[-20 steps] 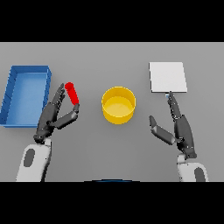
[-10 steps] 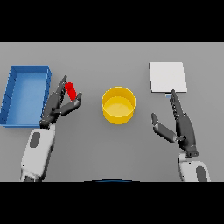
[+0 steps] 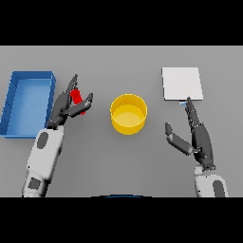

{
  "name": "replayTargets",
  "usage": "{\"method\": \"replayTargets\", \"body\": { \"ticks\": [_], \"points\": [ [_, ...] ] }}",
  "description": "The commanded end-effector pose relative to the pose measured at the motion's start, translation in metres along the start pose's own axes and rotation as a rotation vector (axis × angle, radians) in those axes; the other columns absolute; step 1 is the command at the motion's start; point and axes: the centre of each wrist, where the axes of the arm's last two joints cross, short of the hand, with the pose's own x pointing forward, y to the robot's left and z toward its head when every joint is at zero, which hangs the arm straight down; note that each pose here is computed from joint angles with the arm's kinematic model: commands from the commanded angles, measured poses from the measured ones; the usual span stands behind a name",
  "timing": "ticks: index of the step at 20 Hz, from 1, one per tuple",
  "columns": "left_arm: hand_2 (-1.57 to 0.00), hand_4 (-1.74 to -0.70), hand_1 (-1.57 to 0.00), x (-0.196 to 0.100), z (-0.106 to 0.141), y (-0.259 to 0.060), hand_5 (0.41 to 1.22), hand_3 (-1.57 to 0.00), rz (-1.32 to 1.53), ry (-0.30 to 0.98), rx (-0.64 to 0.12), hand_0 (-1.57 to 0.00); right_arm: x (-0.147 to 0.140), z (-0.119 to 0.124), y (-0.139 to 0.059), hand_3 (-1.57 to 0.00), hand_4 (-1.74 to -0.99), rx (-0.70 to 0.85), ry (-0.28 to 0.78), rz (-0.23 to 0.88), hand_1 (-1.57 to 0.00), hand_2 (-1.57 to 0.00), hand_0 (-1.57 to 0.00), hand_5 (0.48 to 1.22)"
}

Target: Pick up the red beaker and tilt it to pour out 1 green nut into yellow bowl. Pick up the yellow bowl and place it on the metallic measuring scale.

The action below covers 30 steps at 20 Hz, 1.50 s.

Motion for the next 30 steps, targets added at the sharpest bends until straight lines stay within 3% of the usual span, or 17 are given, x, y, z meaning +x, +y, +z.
{"method": "replayTargets", "body": {
  "ticks": [1, 3, 4, 5, 6, 8, 12, 13, 17, 23, 26, 30],
  "points": [
    [0.0, -1.34, 0.0, -0.001, -0.002, 0.0, 0.725, 0.0, -0.005, -0.011, -0.003, 0.0, 0.001, 0.002, -0.001, 0.0, -1.305, 0.005, -0.004, -0.004, 0.0, 0.0, 0.0, 0.681],
    [-0.03, -1.39, 0.0, -0.002, -0.004, -0.004, 0.752, 0.0, 0.016, -0.035, 0.006, 0.0, 0.002, 0.001, -0.001, 0.0, -1.295, 0.007, 0.004, 0.003, 0.0, 0.0, 0.0, 0.683],
    [-0.12, -1.42, -0.08, 0.0, -0.007, -0.005, 0.77, -0.08, 0.031, -0.031, 0.008, -0.08, 0.003, -0.002, -0.001, 0.0, -1.291, 0.002, 0.005, 0.008, 0.0, 0.0, 0.0, 0.684],
    [-0.31, -1.44, -0.28, -0.001, -0.008, -0.008, 0.795, -0.22, 0.053, -0.021, 0.02, -0.25, 0.001, 0.001, -0.004, 0.0, -1.289, -0.002, 0.003, 0.008, 0.0, 0.0, 0.0, 0.684],
    [-0.5, -1.44, -0.48, 0.0, -0.009, -0.012, 0.881, -0.49, 0.064, -0.018, 0.039, -0.46, 0.0, 0.002, -0.003, 0.0, -1.286, 0.007, 0.002, 0.008, 0.0, 0.0, 0.0, 0.685],
    [-0.89, -1.44, -0.87, -0.001, -0.011, -0.015, 1.003, -0.88, 0.018, -0.005, 0.073, -0.86, 0.002, 0.004, -0.002, 0.0, -1.283, 0.006, -0.007, 0.001, 0.0, 0.0, 0.0, 0.683],
    [-1.29, -1.45, -1.29, -0.003, -0.014, -0.021, 1.132, -1.29, 0.007, -0.05, 0.076, -1.28, 0.001, 0.003, -0.002, 0.0, -1.293, 0.011, -0.013, -0.005, 0.0, 0.0, 0.0, 0.682],
    [-1.35, -1.51, -1.34, -0.004, -0.013, -0.023, 1.132, -1.34, 0.004, -0.067, 0.084, -1.34, 0.0, 0.0, 0.0, 0.0, -1.296, 0.011, 0.004, -0.006, 0.0, 0.0, 0.0, 0.681],
    [-1.48, -1.64, -1.48, 0.003, -0.015, -0.019, 1.112, -1.48, 0.024, -0.102, 0.093, -1.48, -0.001, -0.003, 0.003, 0.0, -1.281, 0.03, -0.009, -0.002, 0.0, 0.0, 0.0, 0.676],
    [-1.55, -1.72, -1.55, 0.038, -0.013, -0.009, 1.097, -1.55, -0.044, -0.222, 0.118, -1.55, 0.0, -0.005, 0.005, 0.0, -1.25, 0.023, -0.026, 0.027, 0.0, 0.0, 0.0, 0.672],
    [-1.56, -1.73, -1.56, 0.067, -0.017, -0.016, 1.113, -1.56, -0.231, -0.223, 0.038, -1.56, 0.0, -0.001, 0.007, 0.0, -1.247, 0.027, -0.028, 0.057, 0.0, 0.0, 0.0, 0.685],
    [-1.56, -1.73, -1.56, 0.08, -0.016, -0.019, 1.117, -1.56, -0.44, -0.225, -0.063, -1.56, 0.004, 0.003, 0.009, 0.0, -1.243, 0.018, -0.027, 0.056, 0.0, 0.0, 0.0, 0.696]
  ]
}}
